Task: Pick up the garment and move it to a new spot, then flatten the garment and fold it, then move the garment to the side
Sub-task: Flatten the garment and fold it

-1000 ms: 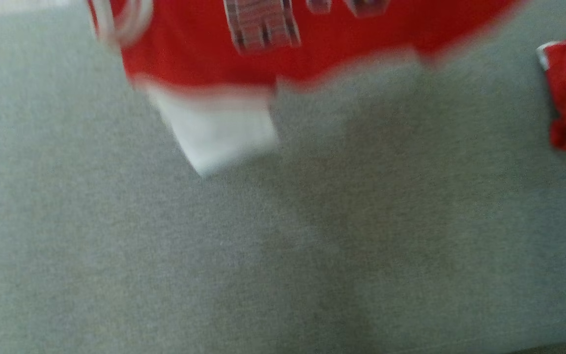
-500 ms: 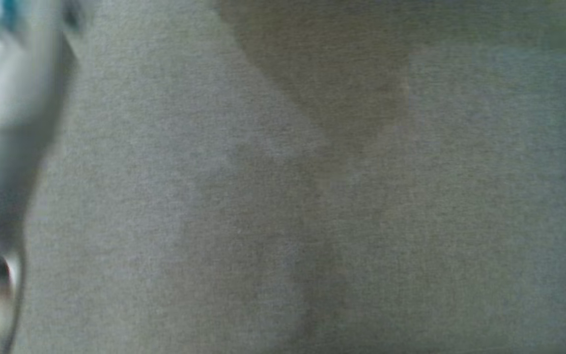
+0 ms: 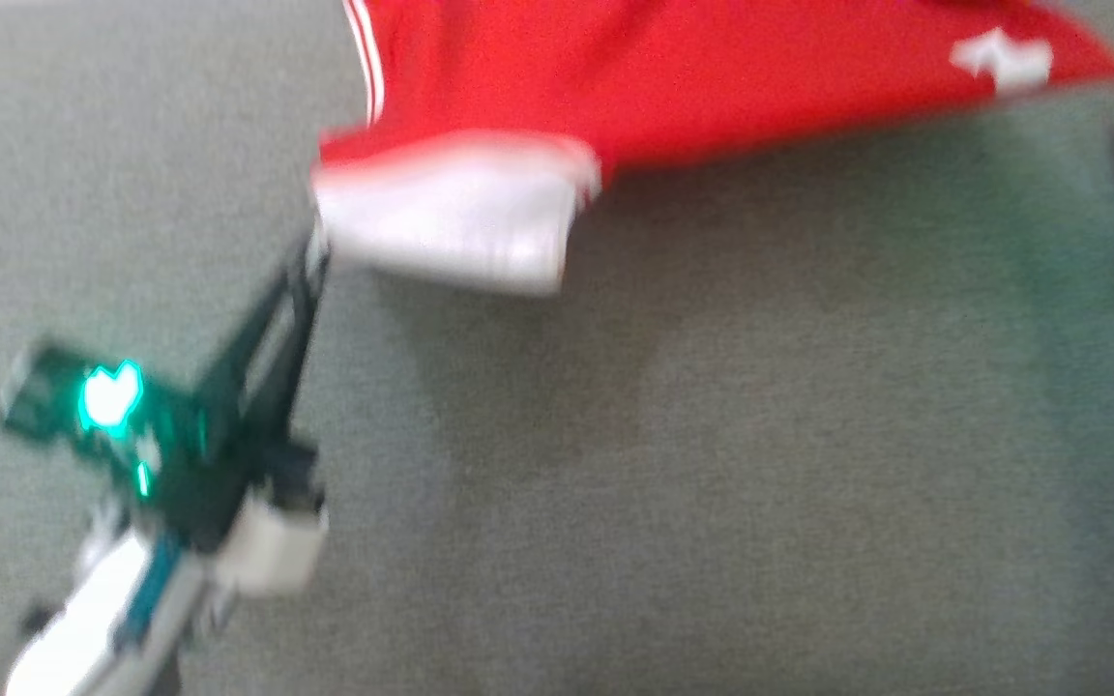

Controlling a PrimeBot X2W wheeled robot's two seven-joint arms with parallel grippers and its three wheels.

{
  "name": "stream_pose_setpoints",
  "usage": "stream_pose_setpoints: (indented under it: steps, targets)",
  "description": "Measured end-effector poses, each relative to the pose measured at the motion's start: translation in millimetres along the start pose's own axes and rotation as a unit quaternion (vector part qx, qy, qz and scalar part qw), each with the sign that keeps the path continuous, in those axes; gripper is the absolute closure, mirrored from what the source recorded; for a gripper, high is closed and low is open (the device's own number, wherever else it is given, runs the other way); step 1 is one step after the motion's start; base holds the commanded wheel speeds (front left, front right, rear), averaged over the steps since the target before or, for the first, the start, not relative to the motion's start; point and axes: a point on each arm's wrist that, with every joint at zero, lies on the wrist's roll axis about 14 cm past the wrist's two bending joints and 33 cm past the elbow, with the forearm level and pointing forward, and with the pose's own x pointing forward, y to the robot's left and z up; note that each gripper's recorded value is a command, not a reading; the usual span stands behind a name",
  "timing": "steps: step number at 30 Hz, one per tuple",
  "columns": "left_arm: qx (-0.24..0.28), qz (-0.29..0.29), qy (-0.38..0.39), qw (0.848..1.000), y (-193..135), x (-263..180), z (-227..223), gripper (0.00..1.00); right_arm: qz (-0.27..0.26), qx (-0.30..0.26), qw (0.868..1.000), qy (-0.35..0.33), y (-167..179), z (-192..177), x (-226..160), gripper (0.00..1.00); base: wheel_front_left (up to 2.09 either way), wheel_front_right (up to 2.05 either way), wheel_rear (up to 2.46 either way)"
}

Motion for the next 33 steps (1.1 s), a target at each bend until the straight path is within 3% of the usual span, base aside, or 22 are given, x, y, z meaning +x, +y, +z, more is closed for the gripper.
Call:
stream_pose_setpoints:
  steps: [10, 17, 23, 33]
  targets:
    - [-0.075, 0.017, 0.059, 0.995, -43, -90, 2, 1.00, -0.004, 0.019, 0.999, 0.036, 16, -29, -91, 1.00, 0.00, 0.00, 0.00]
    - [-0.107, 0.015, 0.081, 0.991, -55, -122, 8, 1.00, 0.002, 0.030, 0.998, 0.059, 31, -47, -130, 1.00, 0.00, 0.00, 0.00]
    - [-0.099, 0.001, 0.077, 0.992, -49, -111, 9, 1.00, -0.001, 0.045, 0.997, 0.065, 34, -54, -128, 1.00, 0.00, 0.00, 0.00]
    - [-0.086, -0.008, 0.036, 0.996, -31, -29, 0, 1.00, -0.001, 0.064, 0.995, 0.075, 34, -63, -82, 1.00, 0.00, 0.00, 0.00]
